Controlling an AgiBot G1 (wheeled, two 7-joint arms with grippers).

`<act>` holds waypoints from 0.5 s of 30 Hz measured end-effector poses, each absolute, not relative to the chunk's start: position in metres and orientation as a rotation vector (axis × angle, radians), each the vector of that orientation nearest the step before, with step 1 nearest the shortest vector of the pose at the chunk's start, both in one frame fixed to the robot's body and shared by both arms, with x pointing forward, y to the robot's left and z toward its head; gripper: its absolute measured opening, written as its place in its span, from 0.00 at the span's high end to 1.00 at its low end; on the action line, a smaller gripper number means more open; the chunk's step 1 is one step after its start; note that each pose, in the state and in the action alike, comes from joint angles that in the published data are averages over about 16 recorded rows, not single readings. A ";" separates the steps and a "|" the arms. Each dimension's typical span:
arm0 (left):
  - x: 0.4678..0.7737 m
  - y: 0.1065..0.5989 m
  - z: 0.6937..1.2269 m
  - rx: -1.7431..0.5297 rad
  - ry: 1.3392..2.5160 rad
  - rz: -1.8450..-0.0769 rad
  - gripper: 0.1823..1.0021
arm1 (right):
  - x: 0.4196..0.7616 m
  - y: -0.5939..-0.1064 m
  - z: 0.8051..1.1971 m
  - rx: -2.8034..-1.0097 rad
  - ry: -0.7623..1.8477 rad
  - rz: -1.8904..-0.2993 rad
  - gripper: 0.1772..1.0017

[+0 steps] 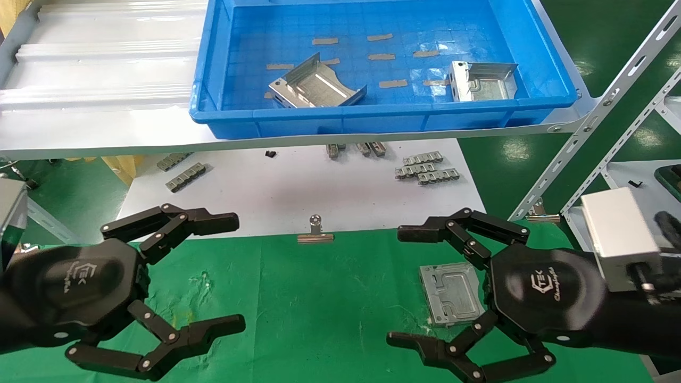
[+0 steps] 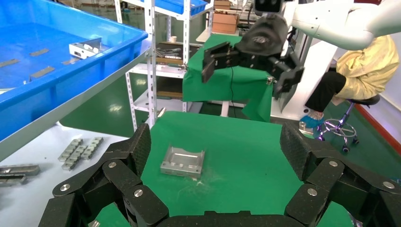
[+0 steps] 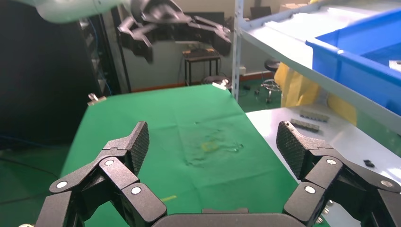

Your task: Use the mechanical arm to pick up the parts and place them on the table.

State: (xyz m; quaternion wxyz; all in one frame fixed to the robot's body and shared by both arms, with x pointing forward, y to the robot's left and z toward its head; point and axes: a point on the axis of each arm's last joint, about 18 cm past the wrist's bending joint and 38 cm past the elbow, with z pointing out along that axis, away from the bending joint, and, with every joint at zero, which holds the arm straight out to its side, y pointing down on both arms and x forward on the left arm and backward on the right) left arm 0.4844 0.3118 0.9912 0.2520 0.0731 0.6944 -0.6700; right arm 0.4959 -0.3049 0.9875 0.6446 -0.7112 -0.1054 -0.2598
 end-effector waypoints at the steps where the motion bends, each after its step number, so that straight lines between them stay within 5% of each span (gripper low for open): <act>1: 0.484 0.312 0.991 0.199 1.889 -1.822 0.00 | 0.493 -0.305 0.988 -1.616 -0.239 -0.587 0.00; 15: 0.484 0.312 0.991 0.198 1.888 -1.823 0.00 | 0.471 -0.302 0.993 -1.590 -0.235 -0.548 0.00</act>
